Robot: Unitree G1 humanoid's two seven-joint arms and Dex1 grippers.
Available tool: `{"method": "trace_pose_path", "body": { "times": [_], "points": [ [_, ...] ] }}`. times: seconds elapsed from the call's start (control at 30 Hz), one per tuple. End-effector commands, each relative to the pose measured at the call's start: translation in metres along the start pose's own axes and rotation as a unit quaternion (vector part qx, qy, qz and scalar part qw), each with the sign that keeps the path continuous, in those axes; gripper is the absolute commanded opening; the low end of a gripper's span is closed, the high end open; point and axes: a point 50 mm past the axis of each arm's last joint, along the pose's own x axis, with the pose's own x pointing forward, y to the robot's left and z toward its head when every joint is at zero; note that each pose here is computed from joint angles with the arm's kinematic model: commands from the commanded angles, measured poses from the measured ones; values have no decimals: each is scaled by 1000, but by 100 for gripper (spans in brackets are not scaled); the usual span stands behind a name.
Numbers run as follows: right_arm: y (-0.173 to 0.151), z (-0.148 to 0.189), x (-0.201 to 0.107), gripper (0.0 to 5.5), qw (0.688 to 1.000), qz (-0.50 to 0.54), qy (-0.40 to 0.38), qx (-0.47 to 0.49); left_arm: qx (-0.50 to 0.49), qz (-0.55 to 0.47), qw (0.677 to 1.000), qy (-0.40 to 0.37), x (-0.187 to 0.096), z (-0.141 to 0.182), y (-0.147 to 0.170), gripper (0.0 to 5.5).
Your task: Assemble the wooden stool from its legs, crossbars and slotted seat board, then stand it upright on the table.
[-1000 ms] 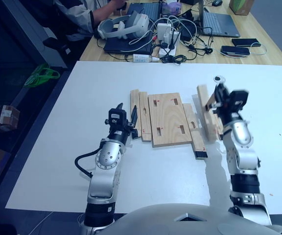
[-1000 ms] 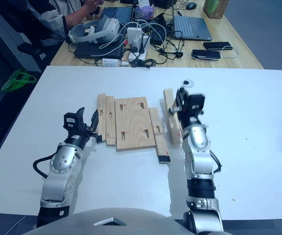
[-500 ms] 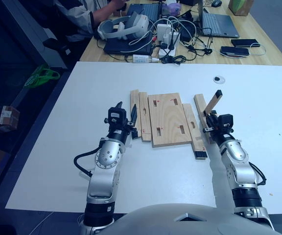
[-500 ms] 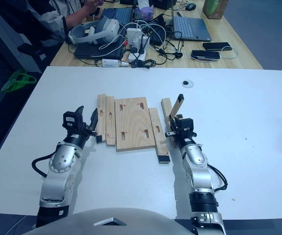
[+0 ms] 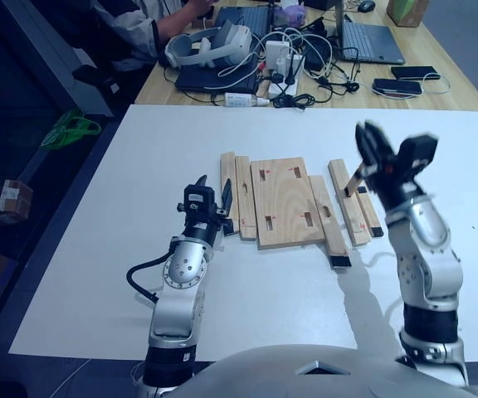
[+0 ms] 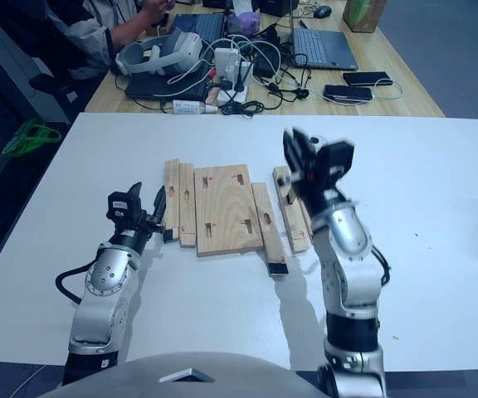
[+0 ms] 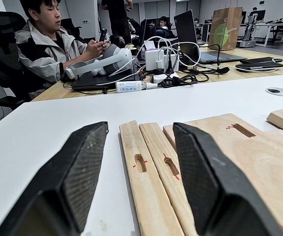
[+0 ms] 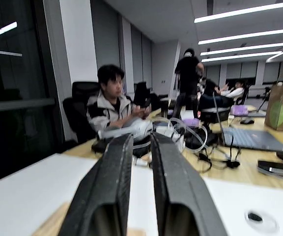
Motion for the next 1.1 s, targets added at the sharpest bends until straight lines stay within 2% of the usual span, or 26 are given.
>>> {"method": "trace_pose_path", "body": {
  "times": [0.03, 0.2, 0.4, 0.5, 0.6, 0.73, 0.8, 0.87, 1.1],
  "points": [
    [-13, 1, 22, 57, 998, -57, 13, -19, 2, -2, 1000, -1, 2, 1, -2, 246],
    [-17, 5, 42, 57, 993, -107, 38, -17, 5, -2, 1000, -4, 4, 2, 0, 246],
    [-19, 38, 69, 57, 995, -97, -4, 7, 6, -2, 1000, -8, 5, 3, 0, 246],
    [-27, 36, 84, 57, 994, -108, 1, 5, 7, -4, 1000, -10, 6, 4, 0, 246],
    [-38, -5, 80, 57, 987, -127, 96, 10, 8, -5, 1000, -11, 8, 4, -1, 246],
    [-33, -103, 27, 57, 933, -104, 343, 22, 9, -7, 1000, -13, 9, 4, -1, 246],
    [-28, -117, 12, 57, 922, -94, 374, 27, 8, -6, 1000, -13, 9, 4, -2, 246],
    [-22, -115, 10, 57, 928, -85, 362, 38, 7, -6, 1000, -13, 9, 4, -3, 246],
    [-9, -78, 41, 57, 964, -59, 253, 54, 6, -4, 1000, -13, 8, 4, -4, 246]
  ]
}}
